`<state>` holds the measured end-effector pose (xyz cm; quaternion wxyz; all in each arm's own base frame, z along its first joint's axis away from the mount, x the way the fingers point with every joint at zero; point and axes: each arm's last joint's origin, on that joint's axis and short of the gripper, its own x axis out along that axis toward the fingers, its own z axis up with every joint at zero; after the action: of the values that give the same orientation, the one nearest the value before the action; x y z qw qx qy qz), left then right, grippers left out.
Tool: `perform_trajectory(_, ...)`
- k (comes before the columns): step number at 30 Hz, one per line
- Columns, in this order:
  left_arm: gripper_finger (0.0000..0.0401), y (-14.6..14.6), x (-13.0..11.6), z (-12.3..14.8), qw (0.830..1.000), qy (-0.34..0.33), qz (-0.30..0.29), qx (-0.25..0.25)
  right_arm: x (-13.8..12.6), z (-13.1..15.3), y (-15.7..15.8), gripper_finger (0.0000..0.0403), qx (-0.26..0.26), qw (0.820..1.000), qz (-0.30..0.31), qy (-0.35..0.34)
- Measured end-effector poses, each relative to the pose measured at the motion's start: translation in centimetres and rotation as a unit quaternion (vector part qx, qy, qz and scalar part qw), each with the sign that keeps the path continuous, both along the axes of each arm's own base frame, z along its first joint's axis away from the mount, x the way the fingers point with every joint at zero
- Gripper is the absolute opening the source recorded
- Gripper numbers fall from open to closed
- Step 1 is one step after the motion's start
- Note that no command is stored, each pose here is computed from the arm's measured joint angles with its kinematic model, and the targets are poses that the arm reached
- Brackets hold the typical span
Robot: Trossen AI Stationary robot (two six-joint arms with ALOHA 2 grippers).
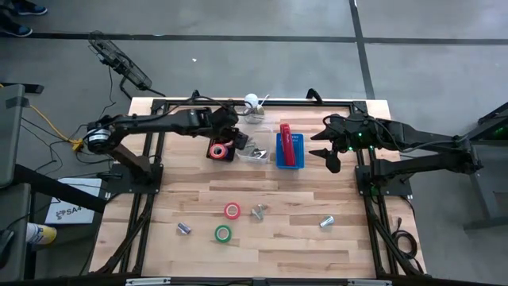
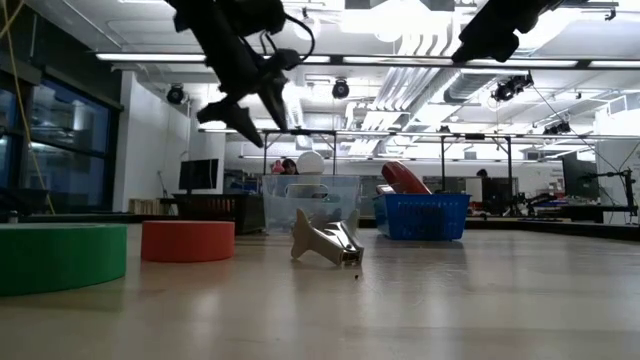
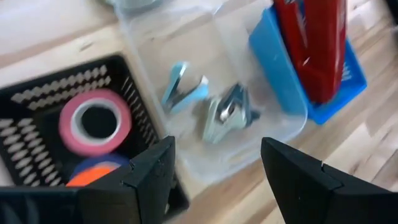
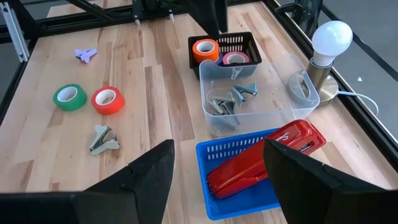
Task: Pick and place Stapler, Stapler remover, tape
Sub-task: Put the dark orange tape into the black basket
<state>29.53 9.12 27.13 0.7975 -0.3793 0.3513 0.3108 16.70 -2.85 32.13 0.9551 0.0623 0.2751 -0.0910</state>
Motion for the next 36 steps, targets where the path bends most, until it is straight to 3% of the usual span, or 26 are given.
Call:
perform_trajectory(9, 0.0234, -1.9, -3.0, 1.5, 0.998, 0.046, -0.007, -0.045, 0.0, 0.0, -0.1, 0.0238, -0.006, 1.000, -0.009, 0.001)
perform_trajectory(14, 0.0234, -4.4, -3.3, 1.6, 0.996, 0.065, -0.028, -0.062, 0.0, 0.0, -0.1, 0.0238, -0.008, 1.000, -0.012, 0.003)
perform_trajectory(22, 0.0234, -8.6, -2.8, 1.7, 0.988, 0.070, -0.135, -0.036, 0.0, 0.0, -0.1, 0.0238, -0.013, 1.000, -0.009, 0.005)
perform_trajectory(29, 0.0234, -11.9, -2.6, 1.5, 0.965, 0.076, -0.249, 0.025, 0.0, 0.0, -0.1, 0.0238, -0.022, 1.000, -0.003, 0.007)
perform_trajectory(32, 0.0234, -12.8, -2.4, 1.1, 0.961, 0.085, -0.262, 0.032, 0.0, 0.0, -0.1, 0.0238, -0.022, 1.000, -0.003, 0.007)
perform_trajectory(36, 0.0234, -13.5, -1.5, -0.2, 0.967, 0.096, -0.235, 0.000, -0.1, -0.1, -0.1, 0.0238, -0.022, 1.000, -0.003, 0.008)
